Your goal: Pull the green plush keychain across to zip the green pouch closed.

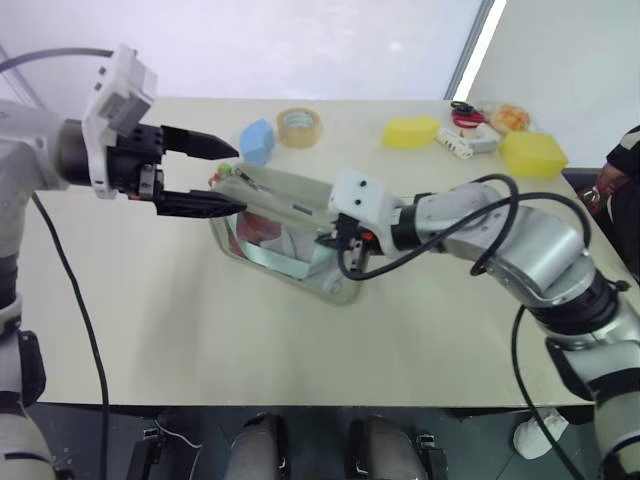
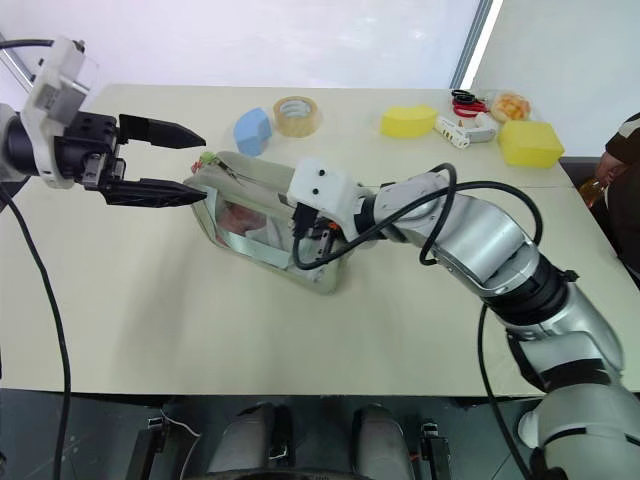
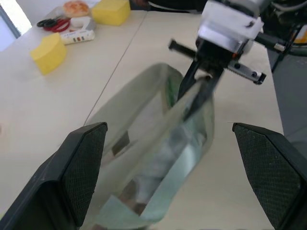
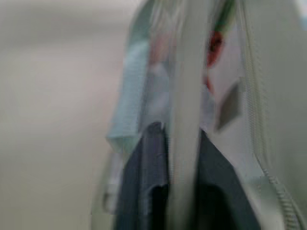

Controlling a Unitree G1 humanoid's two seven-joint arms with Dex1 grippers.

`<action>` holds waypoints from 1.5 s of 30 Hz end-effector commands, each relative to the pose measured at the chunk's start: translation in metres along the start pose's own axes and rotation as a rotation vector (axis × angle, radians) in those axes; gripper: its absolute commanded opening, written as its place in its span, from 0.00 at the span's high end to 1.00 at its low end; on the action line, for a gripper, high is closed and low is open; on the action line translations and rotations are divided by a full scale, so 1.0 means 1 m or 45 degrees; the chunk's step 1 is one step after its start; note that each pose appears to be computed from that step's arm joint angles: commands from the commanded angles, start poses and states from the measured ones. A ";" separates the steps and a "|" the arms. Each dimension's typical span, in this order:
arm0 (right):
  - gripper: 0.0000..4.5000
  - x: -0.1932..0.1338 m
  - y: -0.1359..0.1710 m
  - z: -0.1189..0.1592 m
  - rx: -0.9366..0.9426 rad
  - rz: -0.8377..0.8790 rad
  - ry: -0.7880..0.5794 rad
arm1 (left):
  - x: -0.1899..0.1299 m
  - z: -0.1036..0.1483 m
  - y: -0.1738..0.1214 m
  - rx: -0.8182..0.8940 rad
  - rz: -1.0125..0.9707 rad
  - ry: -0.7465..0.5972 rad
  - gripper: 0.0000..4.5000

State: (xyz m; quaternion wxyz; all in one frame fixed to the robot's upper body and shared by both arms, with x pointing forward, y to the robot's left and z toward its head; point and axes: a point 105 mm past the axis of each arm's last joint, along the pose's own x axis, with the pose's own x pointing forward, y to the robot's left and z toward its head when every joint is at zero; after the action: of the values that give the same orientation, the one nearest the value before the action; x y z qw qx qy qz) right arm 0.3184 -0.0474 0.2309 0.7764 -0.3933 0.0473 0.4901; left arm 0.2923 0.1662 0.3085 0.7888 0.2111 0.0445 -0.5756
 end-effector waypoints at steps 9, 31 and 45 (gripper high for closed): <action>0.99 0.008 -0.023 0.013 -0.350 -0.025 -0.172 | 0.003 0.006 0.013 0.084 0.055 -0.029 0.00; 0.44 -0.048 -0.049 -0.017 -0.191 -0.173 -0.065 | -0.017 0.003 0.033 0.039 0.221 -0.064 0.00; 0.62 -0.015 -0.021 -0.027 0.026 -0.153 -0.139 | -0.063 -0.063 0.091 -0.130 0.565 0.014 0.00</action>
State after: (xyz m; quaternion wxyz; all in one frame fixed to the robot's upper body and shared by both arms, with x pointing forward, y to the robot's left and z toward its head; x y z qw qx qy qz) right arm 0.3358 -0.0798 0.2251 0.8054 -0.3612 0.0014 0.4701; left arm 0.3634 0.2689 0.2856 0.9036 0.1580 0.0527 -0.3946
